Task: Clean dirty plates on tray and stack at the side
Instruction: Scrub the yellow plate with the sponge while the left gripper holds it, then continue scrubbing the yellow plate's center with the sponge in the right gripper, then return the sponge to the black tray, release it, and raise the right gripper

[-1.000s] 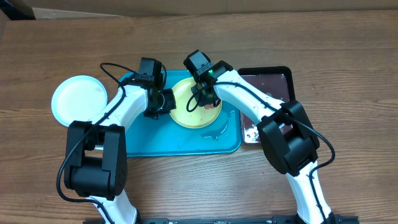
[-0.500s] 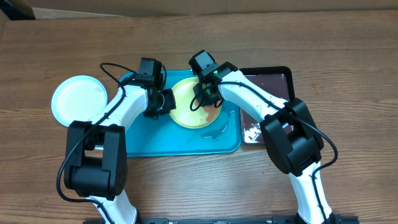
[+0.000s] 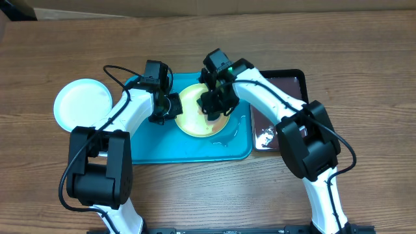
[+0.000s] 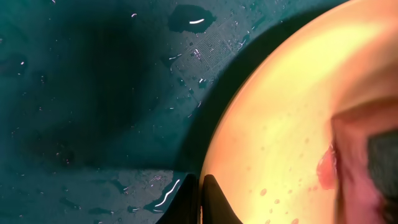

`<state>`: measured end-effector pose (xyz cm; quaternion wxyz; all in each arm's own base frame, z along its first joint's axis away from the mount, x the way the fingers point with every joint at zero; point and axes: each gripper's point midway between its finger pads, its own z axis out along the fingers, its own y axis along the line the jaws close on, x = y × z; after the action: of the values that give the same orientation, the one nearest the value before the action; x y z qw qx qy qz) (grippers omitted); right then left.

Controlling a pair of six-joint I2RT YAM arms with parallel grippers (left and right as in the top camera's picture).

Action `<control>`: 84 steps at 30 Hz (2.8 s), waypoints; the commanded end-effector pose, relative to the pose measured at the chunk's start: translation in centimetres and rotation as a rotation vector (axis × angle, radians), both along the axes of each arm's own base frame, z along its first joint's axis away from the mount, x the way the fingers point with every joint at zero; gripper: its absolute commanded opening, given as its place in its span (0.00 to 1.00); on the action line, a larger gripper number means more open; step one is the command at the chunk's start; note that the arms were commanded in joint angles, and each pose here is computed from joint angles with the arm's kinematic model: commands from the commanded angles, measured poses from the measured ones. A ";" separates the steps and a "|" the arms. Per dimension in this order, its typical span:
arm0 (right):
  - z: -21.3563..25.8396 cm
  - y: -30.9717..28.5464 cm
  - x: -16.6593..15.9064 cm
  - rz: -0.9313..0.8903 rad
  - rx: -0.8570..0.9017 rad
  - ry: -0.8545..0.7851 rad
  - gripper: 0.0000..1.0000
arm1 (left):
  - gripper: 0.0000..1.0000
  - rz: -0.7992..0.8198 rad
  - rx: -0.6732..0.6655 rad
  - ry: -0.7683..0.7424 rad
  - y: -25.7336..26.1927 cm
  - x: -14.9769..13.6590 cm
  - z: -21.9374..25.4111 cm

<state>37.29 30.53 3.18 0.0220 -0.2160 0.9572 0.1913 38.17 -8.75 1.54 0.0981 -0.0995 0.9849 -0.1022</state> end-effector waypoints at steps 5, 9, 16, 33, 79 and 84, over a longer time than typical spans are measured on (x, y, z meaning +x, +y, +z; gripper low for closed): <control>6.3 0.2 3.5 -0.010 0.160 -0.070 0.04 | 0.04 -0.038 -0.024 0.006 -0.8 -0.3 -0.3; 5.2 -0.2 3.7 -0.020 0.155 -0.064 0.04 | 0.04 -0.039 -0.024 0.006 -0.9 -0.3 -0.3; 2.2 -0.4 4.0 -0.022 0.126 -0.100 0.04 | 0.04 -0.038 -0.024 0.007 -0.8 -0.3 -0.3; -1.8 1.4 -0.8 0.040 0.178 0.014 0.04 | 0.04 -0.039 -0.025 0.005 -0.9 -0.3 -0.3; 2.6 -25.1 2.6 -0.459 -0.367 0.030 0.09 | 0.06 -0.038 -0.024 0.003 -0.9 -0.2 -0.3; 2.6 -24.9 2.8 -0.460 -0.357 0.027 0.42 | 0.06 -0.039 -0.024 0.004 -0.9 -0.2 -0.3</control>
<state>39.99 5.71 5.16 0.0033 0.0086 0.9998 0.0191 38.14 -9.18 1.61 0.0974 -0.0895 0.9850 -0.1110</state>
